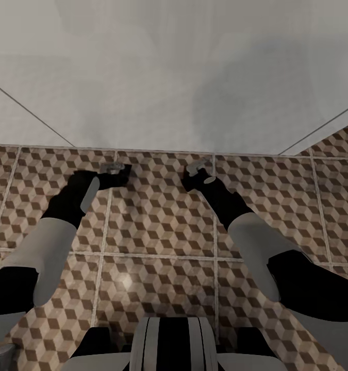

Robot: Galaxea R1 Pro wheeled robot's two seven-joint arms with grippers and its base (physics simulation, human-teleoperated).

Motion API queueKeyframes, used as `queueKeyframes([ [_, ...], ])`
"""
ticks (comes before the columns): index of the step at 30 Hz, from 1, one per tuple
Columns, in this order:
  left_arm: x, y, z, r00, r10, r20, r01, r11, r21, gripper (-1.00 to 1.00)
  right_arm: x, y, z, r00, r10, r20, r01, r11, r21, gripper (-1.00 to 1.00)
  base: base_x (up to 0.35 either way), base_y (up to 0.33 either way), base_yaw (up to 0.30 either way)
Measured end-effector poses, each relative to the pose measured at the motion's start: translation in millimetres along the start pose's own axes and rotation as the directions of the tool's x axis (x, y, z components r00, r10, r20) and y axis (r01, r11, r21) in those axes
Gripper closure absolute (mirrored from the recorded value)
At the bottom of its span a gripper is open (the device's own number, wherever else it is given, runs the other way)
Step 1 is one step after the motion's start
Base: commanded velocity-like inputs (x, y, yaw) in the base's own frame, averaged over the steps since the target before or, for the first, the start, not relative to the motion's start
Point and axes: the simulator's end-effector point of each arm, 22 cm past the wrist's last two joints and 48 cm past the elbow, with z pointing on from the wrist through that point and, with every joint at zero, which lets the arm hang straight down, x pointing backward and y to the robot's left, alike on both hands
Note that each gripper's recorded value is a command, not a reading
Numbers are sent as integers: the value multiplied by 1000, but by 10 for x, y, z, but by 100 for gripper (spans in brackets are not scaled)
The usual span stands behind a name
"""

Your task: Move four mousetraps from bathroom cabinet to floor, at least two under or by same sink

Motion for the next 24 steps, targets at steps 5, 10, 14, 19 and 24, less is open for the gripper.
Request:
queueKeyframes([
  [5,-28,88,-35,1000,0,-21,-1,999,-43,100,-48,70,-10,1000,-1,11,1,999,-35,100,0,0,0],
  [10,25,210,-15,999,-1,-50,-3,996,-94,100,-79,122,-18,1000,-2,19,3,998,-60,100,0,0,0],
  [14,101,276,30,997,-5,-79,-4,994,-113,100,-152,132,-22,999,-8,51,11,998,-63,100,0,0,0],
  [19,128,318,45,996,-7,-89,-4,992,-122,100,-199,142,-26,997,-11,72,16,998,-68,100,0,0,0],
  [24,113,428,31,996,-6,-86,-5,990,-138,100,-207,174,-29,997,-12,76,18,996,-82,100,0,0,0],
])
